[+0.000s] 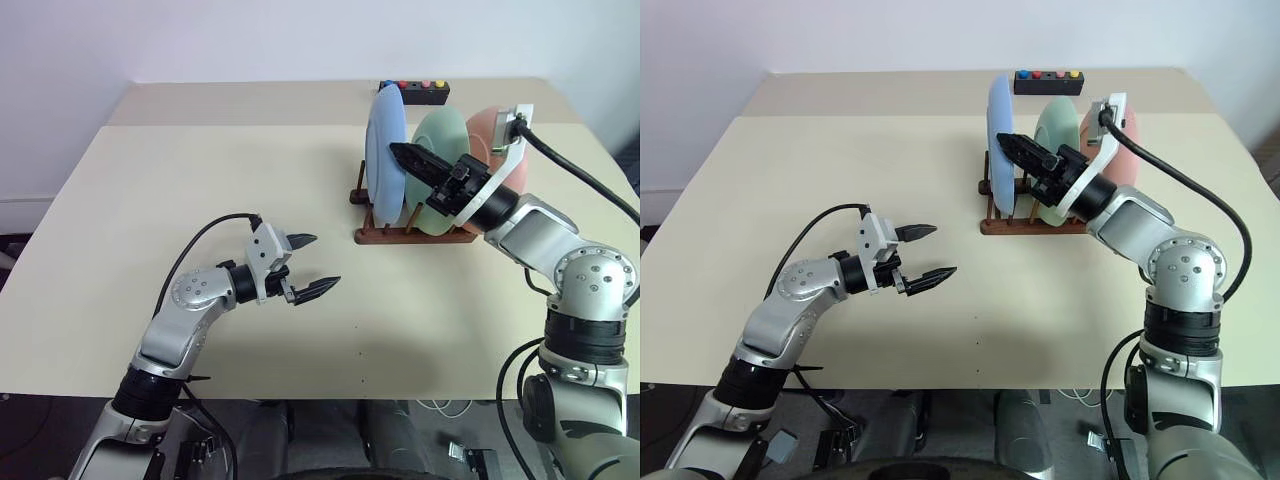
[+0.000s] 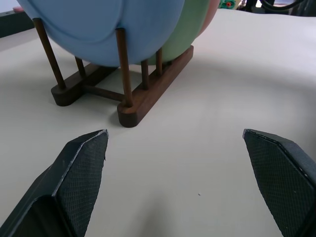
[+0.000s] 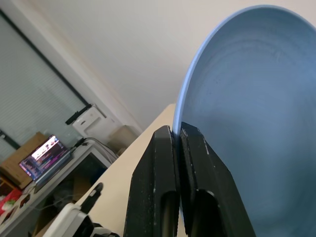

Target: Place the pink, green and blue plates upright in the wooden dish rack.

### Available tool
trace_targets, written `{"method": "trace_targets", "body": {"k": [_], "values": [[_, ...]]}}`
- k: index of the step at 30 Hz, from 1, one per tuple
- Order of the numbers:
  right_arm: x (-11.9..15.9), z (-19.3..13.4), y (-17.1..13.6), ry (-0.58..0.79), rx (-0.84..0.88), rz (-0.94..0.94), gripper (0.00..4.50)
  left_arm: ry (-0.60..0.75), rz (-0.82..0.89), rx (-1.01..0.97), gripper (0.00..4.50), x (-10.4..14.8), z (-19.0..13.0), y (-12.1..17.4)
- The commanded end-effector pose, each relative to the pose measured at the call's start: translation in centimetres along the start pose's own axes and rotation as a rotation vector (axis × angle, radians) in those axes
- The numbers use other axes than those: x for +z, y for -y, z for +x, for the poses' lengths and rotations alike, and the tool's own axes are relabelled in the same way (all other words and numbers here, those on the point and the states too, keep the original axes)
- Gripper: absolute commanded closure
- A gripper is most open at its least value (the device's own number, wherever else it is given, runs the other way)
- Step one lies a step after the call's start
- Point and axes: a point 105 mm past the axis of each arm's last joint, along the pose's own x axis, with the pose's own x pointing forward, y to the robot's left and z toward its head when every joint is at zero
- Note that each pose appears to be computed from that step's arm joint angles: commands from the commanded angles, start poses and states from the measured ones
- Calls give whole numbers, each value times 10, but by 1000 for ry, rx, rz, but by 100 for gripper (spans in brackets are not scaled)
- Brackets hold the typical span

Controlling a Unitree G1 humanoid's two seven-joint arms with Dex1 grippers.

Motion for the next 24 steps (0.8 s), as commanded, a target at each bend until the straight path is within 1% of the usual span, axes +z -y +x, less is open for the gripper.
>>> {"method": "trace_targets", "body": {"k": [1,3,4,5,6,7,8,9,11,19,24], "values": [[11,1,-10,31,33,-13,446,33,41,1,0,12,-1,0],[11,1,-10,31,34,-12,446,34,41,0,0,12,-1,0],[11,0,-10,32,34,-12,389,34,41,-1,0,12,-1,0],[11,0,-10,32,34,-12,367,34,42,-2,0,13,-1,0],[11,0,-10,31,34,-13,324,35,42,-3,0,13,0,0],[11,0,-10,32,31,-14,258,35,42,-4,0,13,0,1],[11,0,-9,33,28,-17,220,35,42,-4,0,13,0,1],[12,0,-9,36,24,-17,162,36,42,-5,0,13,0,1],[13,0,-6,42,6,-24,78,36,42,-7,0,13,0,1],[20,-1,-2,53,-29,-74,78,38,41,-10,0,13,1,2],[26,-6,-10,27,-40,-189,78,39,39,-9,0,13,1,3]]}}
